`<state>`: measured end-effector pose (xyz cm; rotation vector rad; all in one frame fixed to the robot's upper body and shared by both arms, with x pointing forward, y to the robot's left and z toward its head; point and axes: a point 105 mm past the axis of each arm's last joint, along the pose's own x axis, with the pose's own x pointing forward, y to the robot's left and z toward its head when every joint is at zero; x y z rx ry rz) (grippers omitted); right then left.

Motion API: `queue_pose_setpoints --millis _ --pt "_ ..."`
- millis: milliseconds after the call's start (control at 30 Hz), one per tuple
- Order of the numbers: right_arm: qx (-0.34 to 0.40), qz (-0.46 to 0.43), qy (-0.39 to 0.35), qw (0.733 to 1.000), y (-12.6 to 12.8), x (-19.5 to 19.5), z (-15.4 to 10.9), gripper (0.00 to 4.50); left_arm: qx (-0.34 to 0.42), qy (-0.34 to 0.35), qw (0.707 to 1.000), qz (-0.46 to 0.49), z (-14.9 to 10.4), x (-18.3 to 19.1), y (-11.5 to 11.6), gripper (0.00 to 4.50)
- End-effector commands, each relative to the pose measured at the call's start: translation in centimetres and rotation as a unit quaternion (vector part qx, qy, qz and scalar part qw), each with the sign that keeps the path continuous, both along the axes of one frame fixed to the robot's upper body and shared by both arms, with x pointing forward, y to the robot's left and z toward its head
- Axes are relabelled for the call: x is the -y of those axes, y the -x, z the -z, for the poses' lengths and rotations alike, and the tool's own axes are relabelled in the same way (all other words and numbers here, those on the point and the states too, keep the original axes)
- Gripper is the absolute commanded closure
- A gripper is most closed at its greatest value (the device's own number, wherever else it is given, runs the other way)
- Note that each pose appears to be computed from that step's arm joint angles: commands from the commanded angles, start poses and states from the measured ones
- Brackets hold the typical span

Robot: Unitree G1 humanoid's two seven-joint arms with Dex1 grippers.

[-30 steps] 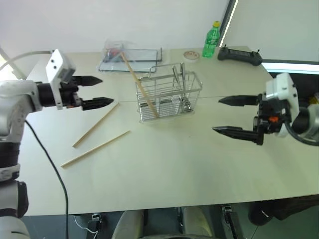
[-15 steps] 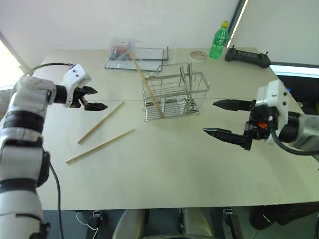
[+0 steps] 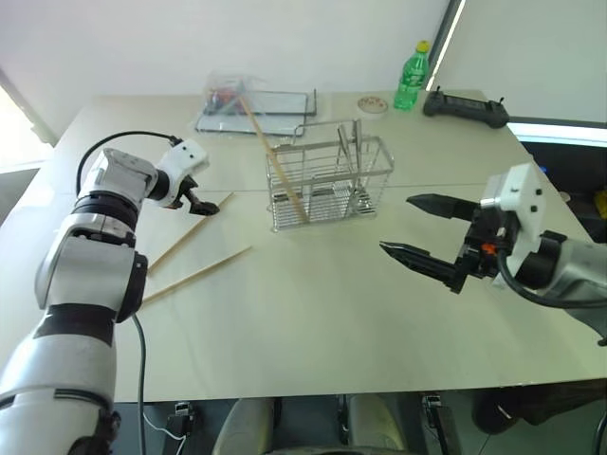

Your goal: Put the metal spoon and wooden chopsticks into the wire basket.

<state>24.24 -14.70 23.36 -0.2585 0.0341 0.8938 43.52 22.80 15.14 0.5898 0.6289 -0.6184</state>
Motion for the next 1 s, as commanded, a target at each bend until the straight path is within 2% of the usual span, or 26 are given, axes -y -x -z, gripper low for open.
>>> queue_pose_setpoints --millis 33,400,500,733,1000 --pt "0.026 0.002 -0.009 1.0 0.8 -0.4 -0.8 0.07 0.022 -0.001 1.0 -0.009 -0.8 0.1 -0.5 0.0" --pt "0.003 0.012 -0.005 1.0 1.7 0.3 0.0 0.07 0.001 -0.024 1.0 -0.015 1.5 0.9 -0.5 0.0" --pt "-0.012 0.001 0.0 1.0 2.3 0.2 0.5 0.0 -0.003 -0.02 1.0 -0.013 1.7 1.2 -0.4 0.86" --pt "-0.025 -0.009 0.004 1.0 3.0 0.2 0.9 0.0 -0.003 -0.01 1.0 -0.017 1.9 1.5 -0.5 4.38" --pt "-0.026 -0.007 0.003 1.0 2.9 0.3 0.8 0.0 0.001 -0.004 1.0 -0.025 2.0 1.3 -0.5 4.45"
